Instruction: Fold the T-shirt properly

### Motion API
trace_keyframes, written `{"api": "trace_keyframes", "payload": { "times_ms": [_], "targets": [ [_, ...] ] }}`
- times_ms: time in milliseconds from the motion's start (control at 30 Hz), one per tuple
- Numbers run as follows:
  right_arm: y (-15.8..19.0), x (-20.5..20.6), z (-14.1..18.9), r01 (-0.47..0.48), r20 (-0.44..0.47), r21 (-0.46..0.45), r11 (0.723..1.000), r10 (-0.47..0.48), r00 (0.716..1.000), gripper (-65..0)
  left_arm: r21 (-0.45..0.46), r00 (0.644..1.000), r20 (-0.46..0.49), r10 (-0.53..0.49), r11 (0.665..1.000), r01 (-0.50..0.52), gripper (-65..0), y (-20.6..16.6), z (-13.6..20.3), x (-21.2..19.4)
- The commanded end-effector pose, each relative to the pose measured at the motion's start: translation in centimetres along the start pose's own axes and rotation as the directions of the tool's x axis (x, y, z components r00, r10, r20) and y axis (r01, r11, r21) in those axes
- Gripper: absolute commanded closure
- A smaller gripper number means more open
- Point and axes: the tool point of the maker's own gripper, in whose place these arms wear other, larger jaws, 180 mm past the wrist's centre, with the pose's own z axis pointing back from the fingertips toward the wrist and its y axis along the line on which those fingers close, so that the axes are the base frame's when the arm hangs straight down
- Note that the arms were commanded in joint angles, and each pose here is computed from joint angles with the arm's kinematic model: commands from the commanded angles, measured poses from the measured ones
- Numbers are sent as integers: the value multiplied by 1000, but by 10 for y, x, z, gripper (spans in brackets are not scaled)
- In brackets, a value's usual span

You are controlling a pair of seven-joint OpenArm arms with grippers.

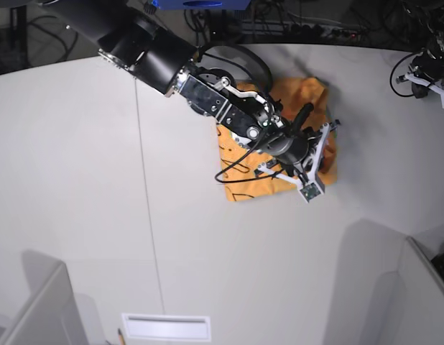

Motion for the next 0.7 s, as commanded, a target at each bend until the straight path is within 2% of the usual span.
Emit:
{"api": "trace_keyframes", "payload": {
  "times_ms": [0, 133, 400, 433, 467, 533, 667],
  "targets": [
    [7, 24, 0, -21, 68, 21, 1000, 20, 997, 0, 2, 999, 38, -23, 1000, 23, 0, 2, 4, 14],
    [2, 31, -14, 8, 95, 42, 999, -12, 995, 0, 2, 999, 38, -23, 1000, 23, 0, 2, 4, 14],
    [-16, 62, -21, 76, 227, 38, 996, -83, 970, 0, 7, 999, 40, -18, 1000, 17, 0, 4, 5, 14],
    [-15, 66, -20, 87, 250, 46, 995, -95, 964, -47, 7, 999, 40, -18, 1000, 17, 0, 4, 5, 14],
    [-14, 70, -19, 95, 264, 54, 994, -106, 959, -120, 7, 999, 39, -17, 1000, 16, 0, 4, 5, 14],
    [-6, 67, -19, 81, 264, 65, 995, -95, 960, -228, 7, 999, 40, -16, 1000, 16, 0, 4, 5, 14],
    [20, 55, -21, -38, 236, 95, 995, 15, 972, -234, 6, 999, 41, -14, 1000, 14, 0, 4, 4, 14]
  ]
}}
